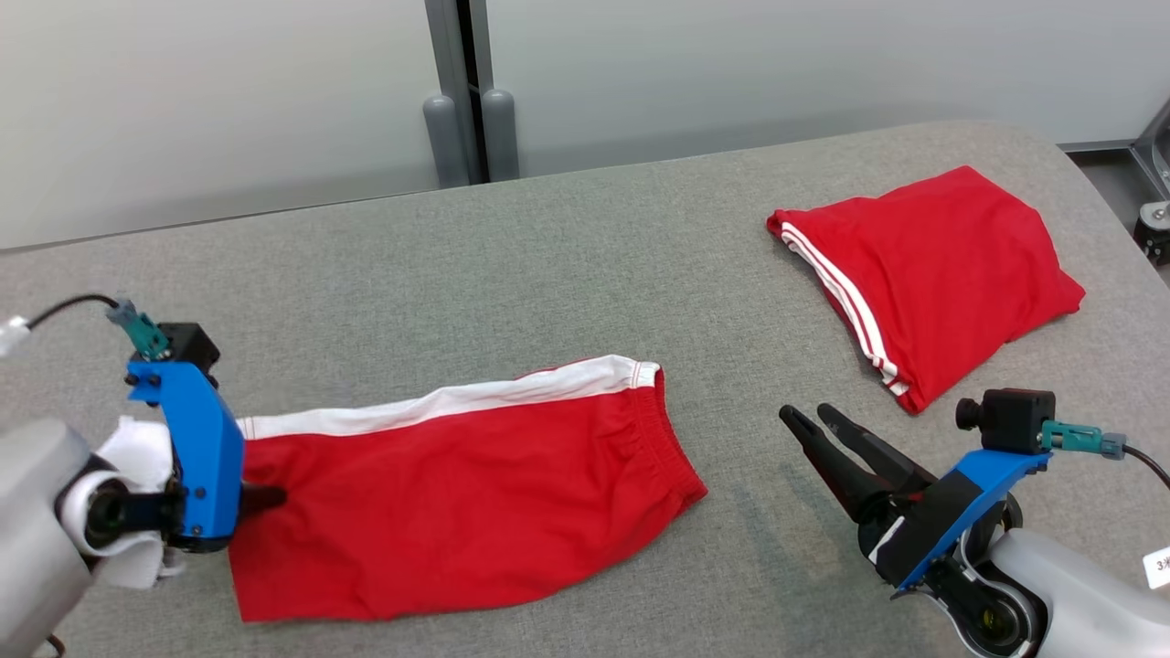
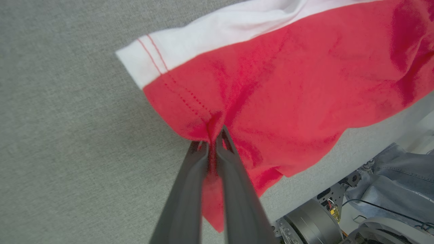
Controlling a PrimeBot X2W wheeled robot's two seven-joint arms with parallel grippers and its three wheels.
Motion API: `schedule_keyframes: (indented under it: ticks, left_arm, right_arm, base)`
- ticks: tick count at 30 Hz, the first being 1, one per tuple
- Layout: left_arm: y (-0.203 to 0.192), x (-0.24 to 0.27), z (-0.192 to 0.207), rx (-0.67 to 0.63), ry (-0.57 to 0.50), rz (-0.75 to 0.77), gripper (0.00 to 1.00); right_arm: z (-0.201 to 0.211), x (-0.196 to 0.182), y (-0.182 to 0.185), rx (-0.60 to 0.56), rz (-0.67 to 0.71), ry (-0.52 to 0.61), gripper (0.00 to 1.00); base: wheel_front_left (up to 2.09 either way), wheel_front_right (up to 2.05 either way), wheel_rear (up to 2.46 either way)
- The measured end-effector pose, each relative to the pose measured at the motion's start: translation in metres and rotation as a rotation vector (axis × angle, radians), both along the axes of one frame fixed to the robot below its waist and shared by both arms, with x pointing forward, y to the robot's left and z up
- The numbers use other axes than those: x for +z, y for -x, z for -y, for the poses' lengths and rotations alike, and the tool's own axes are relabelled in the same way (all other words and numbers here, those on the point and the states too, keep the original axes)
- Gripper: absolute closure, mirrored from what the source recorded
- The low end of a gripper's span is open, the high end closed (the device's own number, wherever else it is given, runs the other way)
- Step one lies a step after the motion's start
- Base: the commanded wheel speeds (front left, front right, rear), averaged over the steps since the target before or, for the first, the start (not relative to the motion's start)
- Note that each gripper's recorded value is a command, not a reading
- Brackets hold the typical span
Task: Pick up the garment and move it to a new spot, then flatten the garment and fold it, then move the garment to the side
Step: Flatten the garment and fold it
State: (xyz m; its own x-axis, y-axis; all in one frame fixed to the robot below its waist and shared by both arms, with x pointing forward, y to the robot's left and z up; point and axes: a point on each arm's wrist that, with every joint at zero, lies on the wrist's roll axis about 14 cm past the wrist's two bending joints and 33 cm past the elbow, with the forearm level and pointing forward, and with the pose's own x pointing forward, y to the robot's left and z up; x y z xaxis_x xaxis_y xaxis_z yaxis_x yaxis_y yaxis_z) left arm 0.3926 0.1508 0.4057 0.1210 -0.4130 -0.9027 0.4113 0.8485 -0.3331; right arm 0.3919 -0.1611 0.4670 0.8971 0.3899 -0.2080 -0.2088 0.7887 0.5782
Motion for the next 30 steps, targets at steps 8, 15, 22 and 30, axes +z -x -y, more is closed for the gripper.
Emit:
schedule_keyframes:
  ticks: [8, 15, 22, 30]
  left_arm:
    - [-0.006, 0.007, -0.005, 0.014, -0.006, 0.139, 0.0]
    - [-0.04, 0.053, -0.015, 0.044, 0.04, 0.481, 0.0]
    - [-0.042, 0.087, -0.035, 0.136, 0.055, 0.724, 0.0]
    - [-0.04, 0.125, -0.06, 0.292, 0.058, 0.993, 0.0]
  right_arm:
    - [-0.003, 0.007, -0.001, 0.009, 0.026, 0.009, 0.0]
    - [-0.01, 0.025, -0.008, 0.022, 0.103, 0.031, 0.0]
    - [-0.001, 0.068, -0.03, -0.034, 0.277, 0.069, 0.0]
    - [0.004, 0.091, -0.034, -0.115, 0.406, 0.095, 0.0]
  base:
    - [0.0, 0.0, 0.0]
    - [0.0, 0.0, 0.0]
    - [0.0, 0.0, 0.0]
    - [0.0, 0.0, 0.0]
